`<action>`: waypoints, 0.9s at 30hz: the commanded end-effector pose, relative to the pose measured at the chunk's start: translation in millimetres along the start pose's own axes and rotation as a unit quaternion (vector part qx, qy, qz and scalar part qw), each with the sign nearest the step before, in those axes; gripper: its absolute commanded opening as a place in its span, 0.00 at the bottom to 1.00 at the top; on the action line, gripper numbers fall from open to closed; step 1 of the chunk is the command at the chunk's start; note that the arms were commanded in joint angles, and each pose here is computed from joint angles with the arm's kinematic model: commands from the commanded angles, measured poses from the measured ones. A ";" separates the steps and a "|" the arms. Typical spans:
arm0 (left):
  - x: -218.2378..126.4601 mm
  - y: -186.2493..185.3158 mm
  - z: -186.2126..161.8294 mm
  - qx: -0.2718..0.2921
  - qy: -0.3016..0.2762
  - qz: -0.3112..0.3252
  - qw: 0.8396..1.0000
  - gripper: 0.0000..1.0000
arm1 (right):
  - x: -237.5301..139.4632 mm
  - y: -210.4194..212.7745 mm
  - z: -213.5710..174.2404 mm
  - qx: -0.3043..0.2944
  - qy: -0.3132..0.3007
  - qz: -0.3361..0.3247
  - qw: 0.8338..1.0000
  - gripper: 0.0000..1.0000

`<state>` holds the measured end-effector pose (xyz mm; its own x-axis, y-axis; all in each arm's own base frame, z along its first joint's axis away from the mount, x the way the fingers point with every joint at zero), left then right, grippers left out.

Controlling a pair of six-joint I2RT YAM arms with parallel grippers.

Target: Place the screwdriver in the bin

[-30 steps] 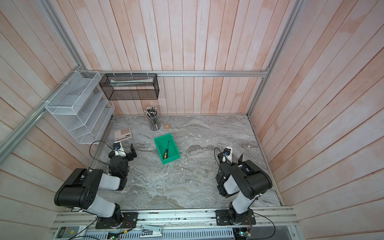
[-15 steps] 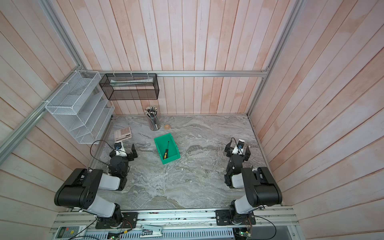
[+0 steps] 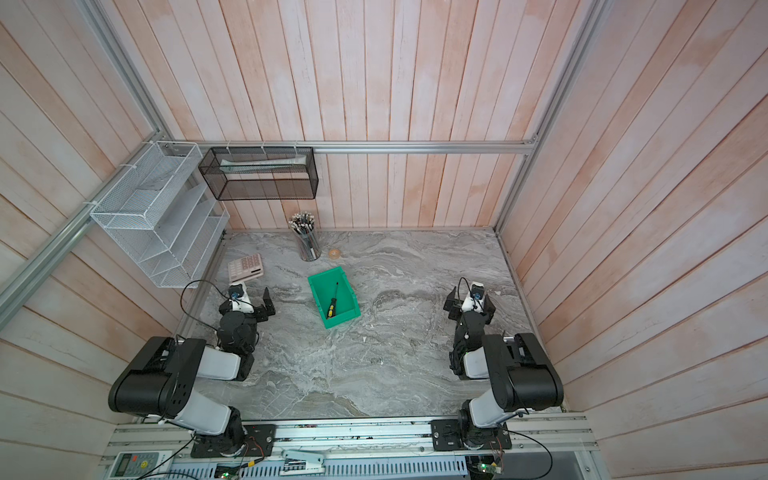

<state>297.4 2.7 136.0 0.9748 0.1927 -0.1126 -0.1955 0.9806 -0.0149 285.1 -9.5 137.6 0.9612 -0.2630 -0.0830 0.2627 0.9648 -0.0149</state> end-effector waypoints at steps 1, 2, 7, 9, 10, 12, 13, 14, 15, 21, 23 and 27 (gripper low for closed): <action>3.4 -0.3 4.1 0.001 -0.003 -0.005 1.000 1.00 | 2.2 3.2 1.1 0.004 -0.001 0.007 1.000 0.98; 3.5 -0.4 4.2 0.001 -0.003 -0.005 1.000 1.00 | 2.4 2.9 1.1 0.004 -0.001 0.006 1.000 0.97; 3.4 0.0 4.2 0.001 -0.004 -0.005 1.000 1.00 | 2.4 3.1 1.2 0.004 -0.001 0.007 1.000 0.98; 3.0 0.0 4.4 0.000 -0.004 -0.006 1.000 1.00 | 2.3 3.1 0.9 0.004 0.000 0.007 1.000 0.98; 3.3 0.3 5.0 -0.001 -0.005 -0.005 1.000 1.00 | 2.4 3.2 1.4 0.004 -0.001 0.007 1.000 0.98; 4.0 0.8 4.7 -0.001 -0.003 -0.006 1.000 1.00 | 2.4 3.1 1.1 0.004 -0.001 0.006 1.000 0.98; 4.5 1.0 4.6 -0.002 -0.001 -0.007 1.000 1.00 | 2.4 3.0 1.1 0.004 -0.001 0.007 1.000 0.98; 5.1 1.1 4.7 -0.003 -0.001 -0.008 1.000 1.00 | 2.5 3.1 1.3 0.004 -0.001 0.006 1.000 0.98; 5.2 1.4 4.7 -0.003 0.000 -0.008 1.000 1.00 | 2.4 3.1 1.1 0.004 -0.001 0.007 1.000 0.98; 5.3 1.6 4.5 -0.004 0.001 -0.008 1.000 1.00 | 2.3 2.9 1.1 0.004 -0.001 0.006 1.000 0.98; 5.3 1.5 4.3 -0.004 0.001 -0.008 1.000 1.00 | 2.4 2.9 1.2 0.004 -0.001 0.006 1.000 0.98; 5.3 1.5 4.7 -0.004 0.000 -0.009 1.000 1.00 | 2.2 3.1 1.1 0.004 -0.001 0.007 1.000 0.98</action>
<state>298.8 5.4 134.0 0.9744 0.1841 -0.1291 -0.1874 0.9822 -0.0142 285.1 -9.4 137.6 0.9616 -0.2616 -0.0834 0.2613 0.9652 -0.0146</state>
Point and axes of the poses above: each gripper's point midway between its finger pads, its own x axis out along the fingers, its own y axis along the line the jaws close on, z = x × y, the point moved 8 cm from there along -x, back along the fingers, and after that the axes turned 2 degrees about -x, right-handed, at the moved point
